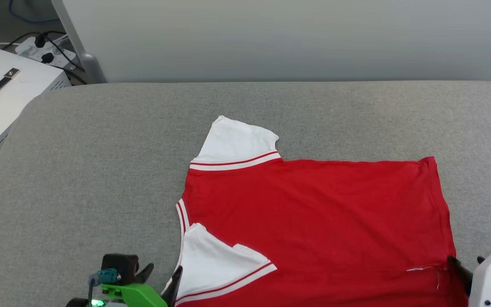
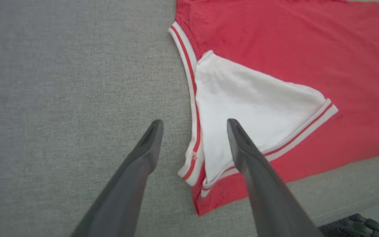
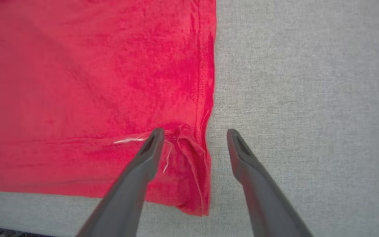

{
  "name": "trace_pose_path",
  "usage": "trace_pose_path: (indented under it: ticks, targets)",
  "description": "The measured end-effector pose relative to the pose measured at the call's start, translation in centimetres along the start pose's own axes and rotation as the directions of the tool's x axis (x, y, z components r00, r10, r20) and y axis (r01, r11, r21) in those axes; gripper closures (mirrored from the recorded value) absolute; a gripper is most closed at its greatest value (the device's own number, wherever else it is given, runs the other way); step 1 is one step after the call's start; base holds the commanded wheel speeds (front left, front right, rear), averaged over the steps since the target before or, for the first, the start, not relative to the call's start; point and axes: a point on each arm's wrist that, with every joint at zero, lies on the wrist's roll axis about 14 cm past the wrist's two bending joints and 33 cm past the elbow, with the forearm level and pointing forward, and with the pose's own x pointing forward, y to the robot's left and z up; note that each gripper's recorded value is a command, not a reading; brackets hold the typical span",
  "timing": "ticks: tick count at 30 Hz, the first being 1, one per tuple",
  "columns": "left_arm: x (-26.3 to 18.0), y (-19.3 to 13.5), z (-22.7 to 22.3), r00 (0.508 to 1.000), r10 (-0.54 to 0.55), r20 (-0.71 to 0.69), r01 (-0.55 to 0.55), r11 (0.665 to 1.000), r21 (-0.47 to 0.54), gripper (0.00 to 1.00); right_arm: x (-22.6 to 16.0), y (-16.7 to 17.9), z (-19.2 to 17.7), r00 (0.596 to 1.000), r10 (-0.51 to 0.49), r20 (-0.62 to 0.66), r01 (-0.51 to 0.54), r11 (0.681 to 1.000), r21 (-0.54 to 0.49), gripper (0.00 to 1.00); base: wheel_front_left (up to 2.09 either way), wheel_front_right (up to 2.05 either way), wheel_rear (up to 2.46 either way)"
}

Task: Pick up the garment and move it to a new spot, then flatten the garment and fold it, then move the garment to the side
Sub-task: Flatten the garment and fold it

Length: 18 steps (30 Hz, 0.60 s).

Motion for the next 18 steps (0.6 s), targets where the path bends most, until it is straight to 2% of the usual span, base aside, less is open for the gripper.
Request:
trace_pose_path:
  ticks: [3, 5, 8, 11, 15, 18]
  targets:
    - [0.1, 0.2, 2.3, 0.994, 0.021, 0.105, -0.020, 1.000, -0.017, 0.00, -0.4, 0.3, 2.9, 0.991, 0.006, 0.137, -0.006, 1.000, -0.002, 0.00, 0.00, 0.00, 0.00]
    - [-0.1, 0.3, 4.0, 0.981, 0.034, 0.193, -0.031, 0.999, -0.019, 0.00, -1.1, 0.6, 5.2, 0.969, 0.012, 0.246, -0.012, 1.000, -0.001, 0.00, 0.00, 0.00, 0.00]
    - [-0.7, 0.3, 7.3, 0.932, 0.047, 0.360, -0.043, 0.999, -0.019, 0.00, -2.3, 1.4, 8.4, 0.912, 0.031, 0.408, -0.023, 0.999, -0.025, 0.00, 0.00, 0.00, 0.00]
    - [-1.2, 0.3, 9.7, 0.879, 0.055, 0.474, -0.050, 0.998, -0.022, 0.00, -3.2, 2.3, 10.3, 0.856, 0.051, 0.515, -0.030, 0.998, -0.048, 0.00, 0.00, 0.00, 0.00]
    - [-1.7, 0.4, 11.4, 0.835, 0.059, 0.546, -0.079, 0.997, 0.013, 0.00, -4.2, 3.2, 11.8, 0.783, 0.066, 0.619, -0.030, 0.997, -0.067, 0.00, 0.00, 0.00, 0.00]
    - [-2.5, -0.1, 14.1, 0.773, 0.058, 0.632, -0.087, 0.996, 0.014, 0.00, -4.6, 4.4, 12.3, 0.740, 0.089, 0.667, -0.046, 0.996, -0.082, 0.00, 0.00, 0.00, 0.00]
